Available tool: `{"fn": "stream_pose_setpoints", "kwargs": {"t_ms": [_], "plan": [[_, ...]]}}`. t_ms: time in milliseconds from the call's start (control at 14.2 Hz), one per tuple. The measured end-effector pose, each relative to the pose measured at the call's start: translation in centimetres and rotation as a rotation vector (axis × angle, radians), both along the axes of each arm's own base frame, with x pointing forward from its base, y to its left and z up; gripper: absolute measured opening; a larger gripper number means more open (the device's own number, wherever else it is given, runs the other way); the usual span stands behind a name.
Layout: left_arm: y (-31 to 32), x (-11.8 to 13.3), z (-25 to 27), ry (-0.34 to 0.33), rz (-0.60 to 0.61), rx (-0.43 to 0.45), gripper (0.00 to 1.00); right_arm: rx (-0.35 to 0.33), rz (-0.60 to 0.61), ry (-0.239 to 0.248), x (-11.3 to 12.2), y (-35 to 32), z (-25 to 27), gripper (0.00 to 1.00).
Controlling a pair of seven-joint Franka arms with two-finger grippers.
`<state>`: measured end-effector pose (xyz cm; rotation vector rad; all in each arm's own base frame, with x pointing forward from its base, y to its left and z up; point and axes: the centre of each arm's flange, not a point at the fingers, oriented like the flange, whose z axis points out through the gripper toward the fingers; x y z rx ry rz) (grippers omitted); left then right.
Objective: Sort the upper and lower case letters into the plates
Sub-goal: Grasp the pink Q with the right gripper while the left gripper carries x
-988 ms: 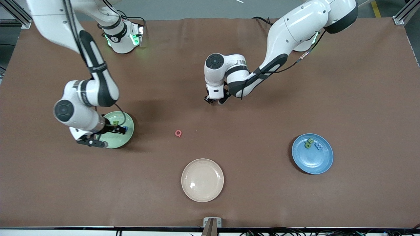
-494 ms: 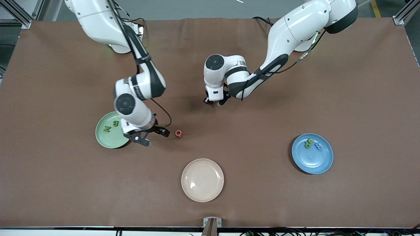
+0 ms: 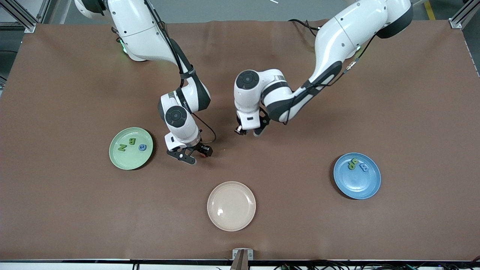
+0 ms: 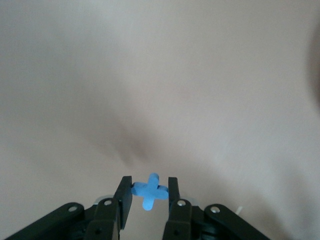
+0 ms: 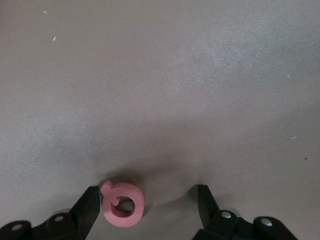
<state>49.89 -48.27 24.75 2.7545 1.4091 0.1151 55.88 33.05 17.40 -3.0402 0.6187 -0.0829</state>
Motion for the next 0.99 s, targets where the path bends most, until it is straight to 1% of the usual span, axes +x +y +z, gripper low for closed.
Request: {"fn": "stream_pose_setpoints", "kwargs": {"t_ms": [212, 353, 423, 564, 635, 776, 847, 988], "plan": [[6.4, 7.2, 2.1, -0.015, -0.026, -0.011, 0.33, -0.002, 0.001, -0.001, 0.1, 0.0, -0.2, 0.87], [12.3, 10.9, 2.4, 0.007, -0.069, 0.034, 0.33, -0.001, 0.005, -0.002, 0.1, 0.2, -0.1, 0.72], [15.2, 12.3, 2.4, 0.03, -0.104, 0.064, 0.33, -0.001, 0.009, -0.003, 0.0, 0.4, 0.0, 0.72], [20.4, 14.2, 2.7, 0.074, -0.186, 0.11, 0.33, 0.002, 0.017, -0.007, 0.0, 0.9, 0.2, 0.54], [22.8, 14.9, 2.9, 0.099, -0.22, 0.129, 0.33, 0.001, 0.019, -0.007, 0.0, 0.9, 0.2, 0.54], [27.8, 16.0, 3.1, 0.154, -0.287, 0.152, 0.33, 0.002, 0.034, -0.01, 0.1, 0.9, 0.6, 0.39], [30.2, 16.5, 3.1, 0.173, -0.317, 0.151, 0.33, -0.001, 0.037, -0.004, 0.2, 0.8, 0.6, 0.36], [34.4, 17.1, 2.8, 0.192, -0.361, 0.141, 0.33, -0.007, 0.041, -0.006, 0.7, -0.2, 0.6, 0.36]]}}
